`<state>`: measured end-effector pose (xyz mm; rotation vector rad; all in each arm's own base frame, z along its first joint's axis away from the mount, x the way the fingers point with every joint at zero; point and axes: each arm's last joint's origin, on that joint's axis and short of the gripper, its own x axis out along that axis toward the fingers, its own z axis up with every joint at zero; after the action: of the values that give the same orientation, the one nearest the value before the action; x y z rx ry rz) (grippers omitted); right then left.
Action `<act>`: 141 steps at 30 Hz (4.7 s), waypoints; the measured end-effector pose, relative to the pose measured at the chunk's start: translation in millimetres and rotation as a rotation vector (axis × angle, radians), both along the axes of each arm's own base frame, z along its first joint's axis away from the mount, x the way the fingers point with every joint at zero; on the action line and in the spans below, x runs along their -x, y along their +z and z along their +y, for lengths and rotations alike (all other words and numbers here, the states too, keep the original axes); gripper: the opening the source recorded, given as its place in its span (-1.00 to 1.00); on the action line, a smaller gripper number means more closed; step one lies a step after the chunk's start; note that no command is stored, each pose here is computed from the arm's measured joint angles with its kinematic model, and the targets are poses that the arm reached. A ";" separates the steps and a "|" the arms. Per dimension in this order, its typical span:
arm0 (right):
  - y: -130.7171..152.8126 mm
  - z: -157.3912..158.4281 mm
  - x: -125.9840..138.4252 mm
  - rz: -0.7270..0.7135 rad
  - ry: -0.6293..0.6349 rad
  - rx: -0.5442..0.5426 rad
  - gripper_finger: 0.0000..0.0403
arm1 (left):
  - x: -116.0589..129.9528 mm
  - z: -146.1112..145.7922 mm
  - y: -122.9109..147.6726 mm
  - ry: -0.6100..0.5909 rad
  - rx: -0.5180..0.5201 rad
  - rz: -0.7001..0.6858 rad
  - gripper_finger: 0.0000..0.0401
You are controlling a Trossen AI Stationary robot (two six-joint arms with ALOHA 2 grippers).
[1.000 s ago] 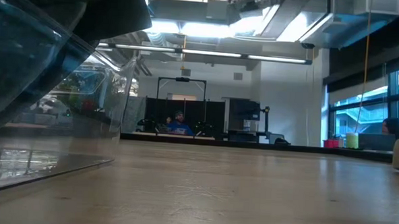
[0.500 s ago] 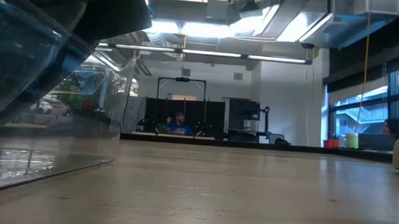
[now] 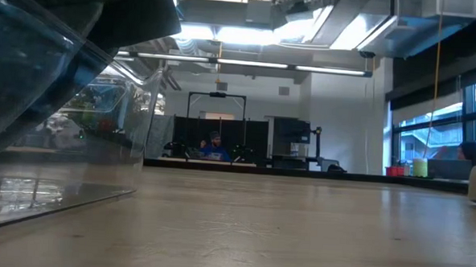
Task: Pick & Place hat
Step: Put the black cap into the right transparent bin
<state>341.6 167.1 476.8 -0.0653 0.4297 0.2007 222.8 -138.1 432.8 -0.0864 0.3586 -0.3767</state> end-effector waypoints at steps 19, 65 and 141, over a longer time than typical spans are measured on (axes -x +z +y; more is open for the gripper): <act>3.6 0.2 -1.7 -0.050 0.007 0.036 -0.94 | 0.7 6.9 -9.0 0.097 -0.074 0.074 -0.16; 2.7 2.3 -0.6 -0.021 0.033 -0.035 -0.63 | -6.3 15.1 -5.0 -0.013 -0.045 0.047 -0.87; -33.7 -59.4 22.9 0.448 -0.451 0.137 0.04 | -54.8 -57.8 -68.4 -0.363 -0.005 0.952 -0.83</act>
<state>318.7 107.7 443.1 -0.0561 0.8901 -0.2662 277.6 -195.9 364.5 -0.1961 1.3263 -0.6841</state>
